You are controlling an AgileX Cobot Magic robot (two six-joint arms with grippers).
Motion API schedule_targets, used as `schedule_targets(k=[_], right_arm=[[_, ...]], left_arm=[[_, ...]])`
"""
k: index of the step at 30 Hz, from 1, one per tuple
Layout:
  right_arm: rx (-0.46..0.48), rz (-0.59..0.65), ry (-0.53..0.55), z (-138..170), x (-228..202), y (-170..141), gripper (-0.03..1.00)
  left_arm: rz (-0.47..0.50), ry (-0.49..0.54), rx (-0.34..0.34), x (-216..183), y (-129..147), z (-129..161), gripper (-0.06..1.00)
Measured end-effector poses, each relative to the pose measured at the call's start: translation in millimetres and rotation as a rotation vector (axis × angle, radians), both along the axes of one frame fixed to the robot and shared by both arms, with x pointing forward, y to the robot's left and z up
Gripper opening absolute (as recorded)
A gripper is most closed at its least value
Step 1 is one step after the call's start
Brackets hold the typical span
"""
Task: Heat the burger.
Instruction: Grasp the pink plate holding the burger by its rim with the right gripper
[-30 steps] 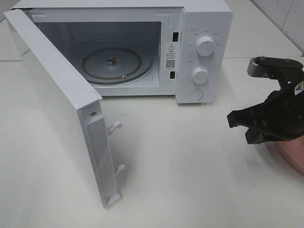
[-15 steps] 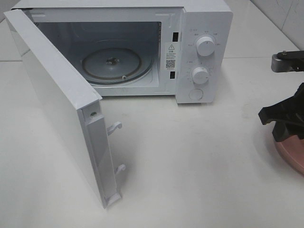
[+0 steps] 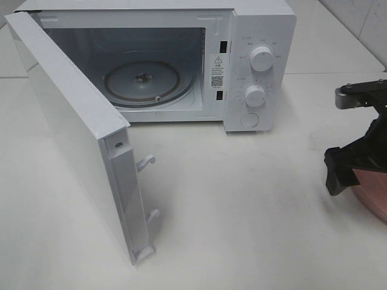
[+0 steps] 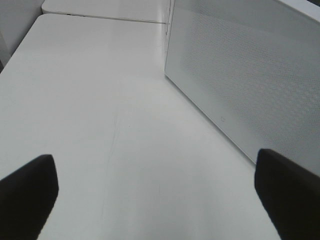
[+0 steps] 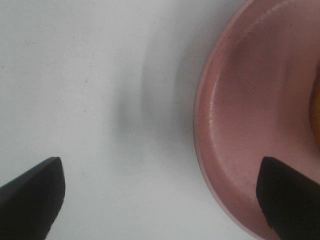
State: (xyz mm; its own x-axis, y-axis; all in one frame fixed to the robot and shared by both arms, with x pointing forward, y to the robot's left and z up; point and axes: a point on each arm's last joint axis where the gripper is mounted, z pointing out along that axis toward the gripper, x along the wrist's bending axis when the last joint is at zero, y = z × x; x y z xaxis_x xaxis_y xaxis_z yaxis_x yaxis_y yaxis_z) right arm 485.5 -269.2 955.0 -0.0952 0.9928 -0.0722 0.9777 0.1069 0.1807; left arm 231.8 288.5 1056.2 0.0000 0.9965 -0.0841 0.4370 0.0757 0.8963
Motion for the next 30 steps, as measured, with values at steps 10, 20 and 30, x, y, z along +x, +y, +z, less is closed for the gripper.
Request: schedule_targets(k=[10, 20, 30], right_arm=[[-0.012, -0.017, 0.039, -25.7, 11.4, -7.9, 0.99], [-0.015, -0.035, 0.055, -47.6, 20.5, -15.9, 0.97], [-0.012, -0.028, 0.044, -54.4, 24.1, -15.4, 0.86]], left_arm=[[0.000, 0.000, 0.000, 0.0, 0.0, 0.0, 0.99], [0.000, 0.000, 0.000, 0.0, 0.0, 0.0, 0.99], [0.000, 0.000, 0.000, 0.0, 0.0, 0.0, 0.99]])
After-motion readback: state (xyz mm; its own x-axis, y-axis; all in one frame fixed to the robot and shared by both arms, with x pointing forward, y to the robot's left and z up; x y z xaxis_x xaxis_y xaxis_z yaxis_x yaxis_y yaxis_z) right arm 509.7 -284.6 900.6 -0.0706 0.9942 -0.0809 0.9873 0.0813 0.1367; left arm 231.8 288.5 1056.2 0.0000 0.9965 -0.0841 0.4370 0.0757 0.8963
